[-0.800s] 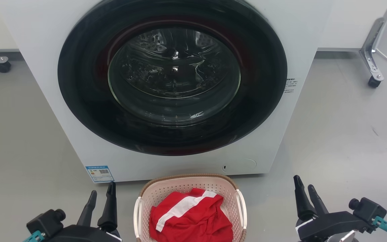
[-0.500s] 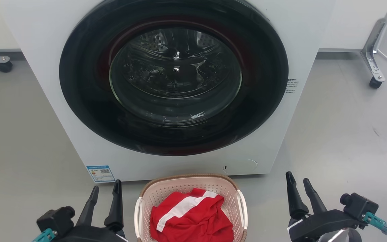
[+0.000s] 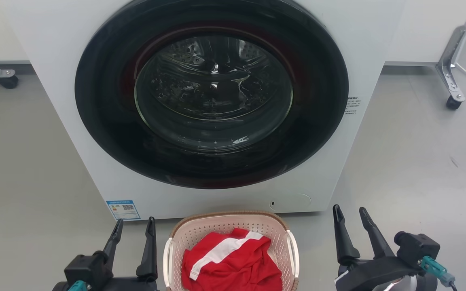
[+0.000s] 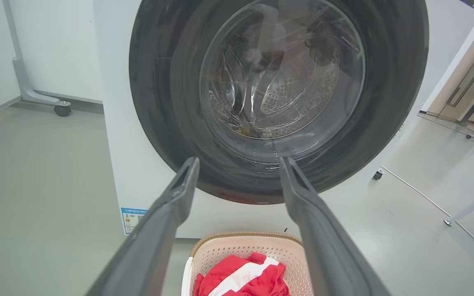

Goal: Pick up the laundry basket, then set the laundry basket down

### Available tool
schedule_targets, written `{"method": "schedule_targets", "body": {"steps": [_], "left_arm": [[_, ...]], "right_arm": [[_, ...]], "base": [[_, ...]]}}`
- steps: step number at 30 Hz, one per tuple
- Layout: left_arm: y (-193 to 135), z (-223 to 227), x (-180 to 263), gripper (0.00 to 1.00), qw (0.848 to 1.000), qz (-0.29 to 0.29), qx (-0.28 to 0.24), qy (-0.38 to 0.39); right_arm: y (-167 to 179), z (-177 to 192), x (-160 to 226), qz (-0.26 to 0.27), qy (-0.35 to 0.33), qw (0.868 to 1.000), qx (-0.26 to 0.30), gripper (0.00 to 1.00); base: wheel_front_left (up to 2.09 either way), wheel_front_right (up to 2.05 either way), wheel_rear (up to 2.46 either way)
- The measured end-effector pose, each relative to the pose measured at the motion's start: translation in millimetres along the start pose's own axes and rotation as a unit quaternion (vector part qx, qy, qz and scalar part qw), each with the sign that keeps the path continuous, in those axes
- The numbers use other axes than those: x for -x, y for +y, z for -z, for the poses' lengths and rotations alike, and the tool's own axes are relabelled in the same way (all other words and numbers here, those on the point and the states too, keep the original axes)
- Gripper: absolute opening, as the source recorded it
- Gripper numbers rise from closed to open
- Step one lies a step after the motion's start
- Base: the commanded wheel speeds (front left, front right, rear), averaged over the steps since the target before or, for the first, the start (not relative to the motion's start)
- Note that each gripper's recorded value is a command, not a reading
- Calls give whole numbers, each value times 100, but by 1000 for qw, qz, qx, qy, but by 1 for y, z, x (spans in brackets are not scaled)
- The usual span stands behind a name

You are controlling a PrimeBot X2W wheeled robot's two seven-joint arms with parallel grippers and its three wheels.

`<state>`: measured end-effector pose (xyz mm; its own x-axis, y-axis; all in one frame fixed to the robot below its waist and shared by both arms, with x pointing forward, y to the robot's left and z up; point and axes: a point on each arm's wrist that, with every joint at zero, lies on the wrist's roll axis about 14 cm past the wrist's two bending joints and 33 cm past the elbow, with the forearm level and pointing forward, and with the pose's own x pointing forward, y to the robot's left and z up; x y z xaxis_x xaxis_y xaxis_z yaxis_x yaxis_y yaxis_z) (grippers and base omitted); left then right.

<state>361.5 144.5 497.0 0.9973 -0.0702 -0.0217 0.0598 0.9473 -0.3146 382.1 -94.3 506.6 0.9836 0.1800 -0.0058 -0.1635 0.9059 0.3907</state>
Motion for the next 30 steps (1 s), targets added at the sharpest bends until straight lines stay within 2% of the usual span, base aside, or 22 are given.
{"method": "schedule_targets", "body": {"steps": [11,24,30], "left_arm": [[-3,-10,6,100,997,0,-70,-31],[-13,-17,11,100,986,14,-151,-63],[-10,-14,13,100,986,8,-155,-58]], "right_arm": [[11,-11,2,-17,-35,996,81,100],[32,-21,5,-46,-76,981,173,100],[29,-19,7,-43,-74,980,177,100]], "base": [[0,0,0],[0,0,0],[0,0,0]]}}
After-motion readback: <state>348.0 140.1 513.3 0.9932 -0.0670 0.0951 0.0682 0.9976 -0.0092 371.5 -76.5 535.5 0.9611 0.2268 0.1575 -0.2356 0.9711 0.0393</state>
